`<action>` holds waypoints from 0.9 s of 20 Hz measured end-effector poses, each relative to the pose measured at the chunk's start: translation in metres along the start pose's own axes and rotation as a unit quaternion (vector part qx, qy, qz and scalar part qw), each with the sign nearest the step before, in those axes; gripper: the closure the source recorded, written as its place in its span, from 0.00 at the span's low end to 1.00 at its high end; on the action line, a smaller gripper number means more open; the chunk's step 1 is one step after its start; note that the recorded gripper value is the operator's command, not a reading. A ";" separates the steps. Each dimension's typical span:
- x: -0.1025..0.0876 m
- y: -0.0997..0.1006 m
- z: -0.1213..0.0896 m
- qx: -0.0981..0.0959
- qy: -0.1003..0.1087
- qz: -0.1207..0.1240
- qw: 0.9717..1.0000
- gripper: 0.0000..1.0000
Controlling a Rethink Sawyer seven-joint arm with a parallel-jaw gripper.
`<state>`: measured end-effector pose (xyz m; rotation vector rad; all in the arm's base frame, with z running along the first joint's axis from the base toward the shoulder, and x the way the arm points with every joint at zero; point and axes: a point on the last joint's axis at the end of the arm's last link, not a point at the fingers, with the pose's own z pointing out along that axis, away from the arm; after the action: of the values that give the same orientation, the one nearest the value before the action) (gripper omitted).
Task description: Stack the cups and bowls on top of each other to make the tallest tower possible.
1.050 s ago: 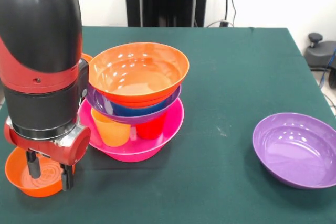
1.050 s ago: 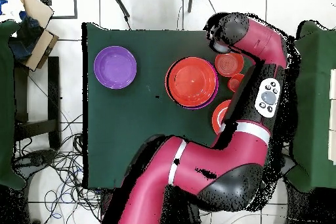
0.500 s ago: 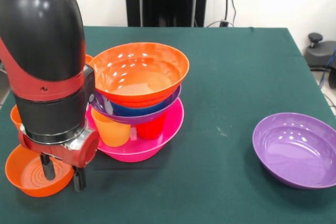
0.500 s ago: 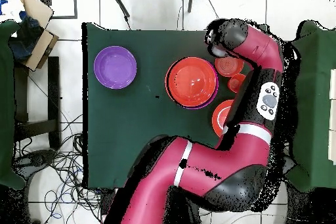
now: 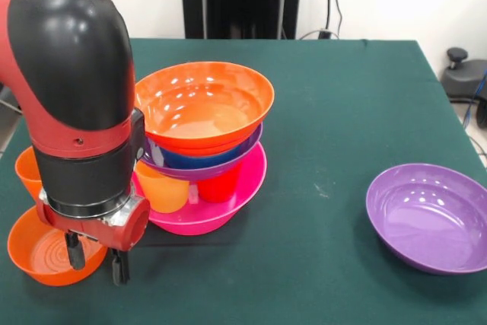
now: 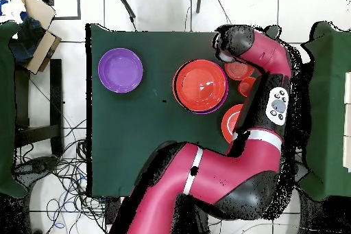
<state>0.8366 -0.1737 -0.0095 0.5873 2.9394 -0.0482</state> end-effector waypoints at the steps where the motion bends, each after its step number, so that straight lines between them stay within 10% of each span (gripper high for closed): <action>1: 0.000 0.000 0.001 0.000 -0.001 -0.001 1.000 0.00; 18: 0.010 -0.011 0.008 0.029 0.004 -0.027 0.999 0.00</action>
<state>0.8242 -0.1800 -0.0192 0.5159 2.9711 -0.1371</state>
